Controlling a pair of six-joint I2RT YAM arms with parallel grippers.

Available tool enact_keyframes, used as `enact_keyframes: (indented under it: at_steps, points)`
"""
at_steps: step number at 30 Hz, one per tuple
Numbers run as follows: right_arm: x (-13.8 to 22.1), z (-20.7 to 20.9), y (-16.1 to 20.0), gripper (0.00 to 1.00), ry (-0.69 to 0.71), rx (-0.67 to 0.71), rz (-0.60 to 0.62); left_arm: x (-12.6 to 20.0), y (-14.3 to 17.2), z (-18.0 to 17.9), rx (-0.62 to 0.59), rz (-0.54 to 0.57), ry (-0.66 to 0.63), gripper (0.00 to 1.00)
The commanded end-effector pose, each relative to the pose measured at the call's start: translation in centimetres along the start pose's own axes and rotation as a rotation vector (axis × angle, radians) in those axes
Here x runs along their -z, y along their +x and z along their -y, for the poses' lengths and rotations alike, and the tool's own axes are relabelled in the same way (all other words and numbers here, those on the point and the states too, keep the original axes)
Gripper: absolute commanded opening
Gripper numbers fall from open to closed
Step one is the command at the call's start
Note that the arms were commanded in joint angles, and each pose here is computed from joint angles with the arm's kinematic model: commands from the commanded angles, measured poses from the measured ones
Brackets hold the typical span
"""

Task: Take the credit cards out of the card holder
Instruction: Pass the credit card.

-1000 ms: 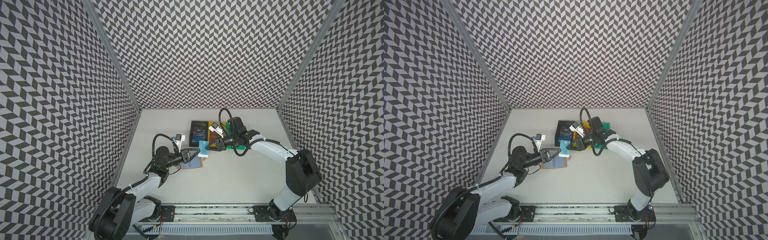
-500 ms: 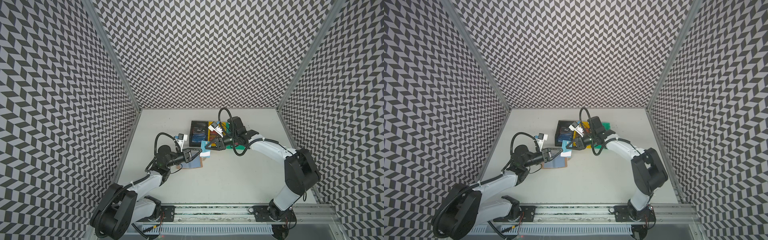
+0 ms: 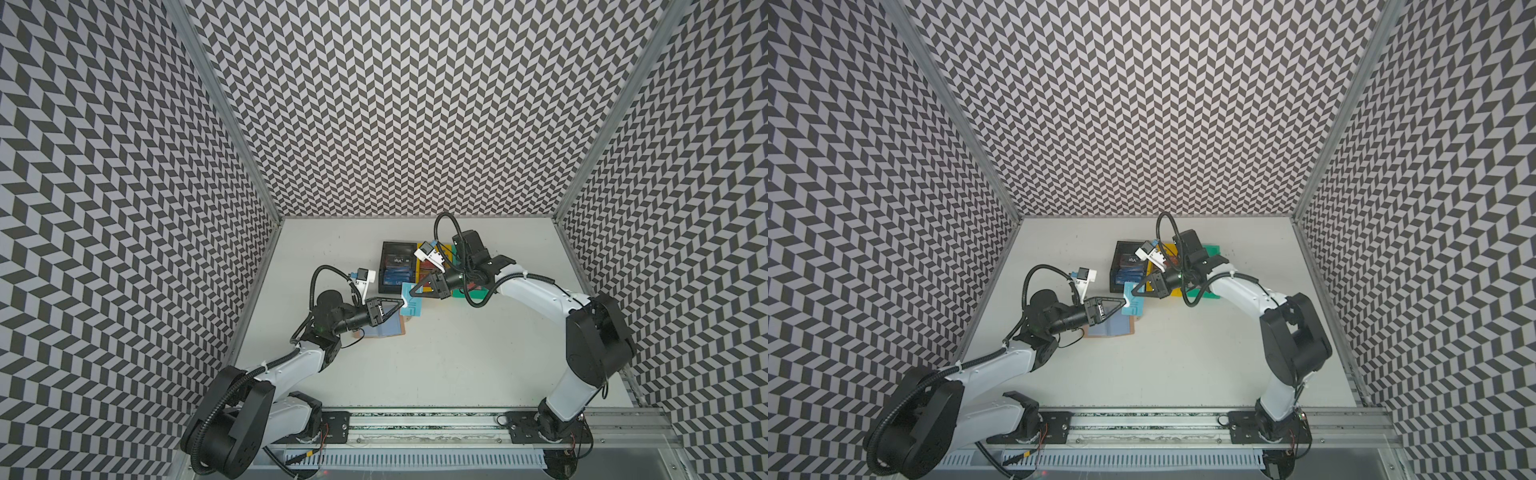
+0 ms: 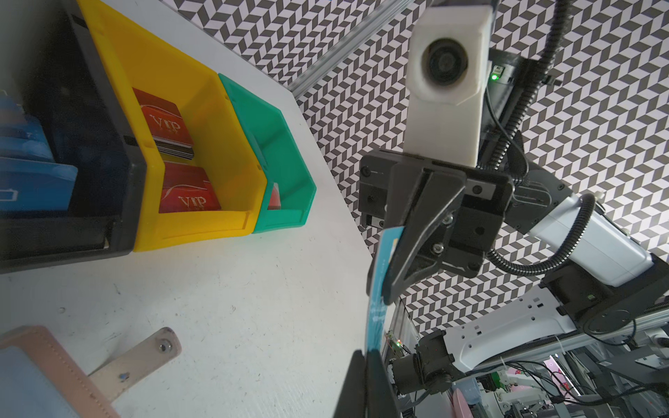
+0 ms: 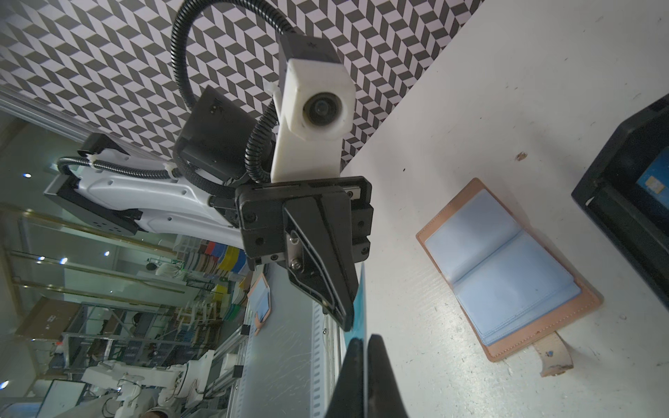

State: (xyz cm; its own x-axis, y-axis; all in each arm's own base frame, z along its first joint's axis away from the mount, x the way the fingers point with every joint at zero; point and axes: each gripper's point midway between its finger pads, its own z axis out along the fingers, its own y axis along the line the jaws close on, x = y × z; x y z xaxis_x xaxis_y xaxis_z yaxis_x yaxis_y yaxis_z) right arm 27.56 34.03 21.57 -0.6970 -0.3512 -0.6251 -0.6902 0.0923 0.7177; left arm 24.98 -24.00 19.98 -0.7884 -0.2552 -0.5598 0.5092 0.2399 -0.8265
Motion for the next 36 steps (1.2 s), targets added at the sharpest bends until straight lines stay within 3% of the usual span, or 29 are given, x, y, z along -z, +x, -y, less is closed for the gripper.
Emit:
enact_keyframes:
  at_steps: [1,4,7,9,16,22,36]
  points:
    - [0.1,-0.7,-0.8,0.00,-0.029,0.046,0.018,-0.2,-0.4,0.7,-0.030,-0.005,0.007,0.01]
    - [0.5,-1.2,-1.1,0.00,-0.035,0.043,0.039,0.2,-0.7,0.3,-0.028,0.017,-0.017,0.18]
    - [1.3,-1.7,-2.0,0.00,-0.015,0.039,0.077,0.7,-1.0,0.1,-0.028,0.042,-0.032,0.25]
    - [2.1,-2.1,-2.8,0.00,0.009,0.038,0.113,1.1,-1.2,0.0,-0.032,0.062,-0.044,0.36]
    - [4.3,-3.1,-5.7,0.00,0.105,-0.008,0.267,1.7,-1.9,0.7,-0.050,0.115,-0.035,0.42]
    - [5.2,-3.6,-6.5,0.00,0.093,-0.091,0.396,1.8,-2.6,1.5,-0.053,0.166,-0.004,0.46]
    - [3.4,-3.5,-5.9,0.00,0.061,-0.125,0.426,0.7,-2.9,2.8,-0.082,0.213,0.045,0.54]
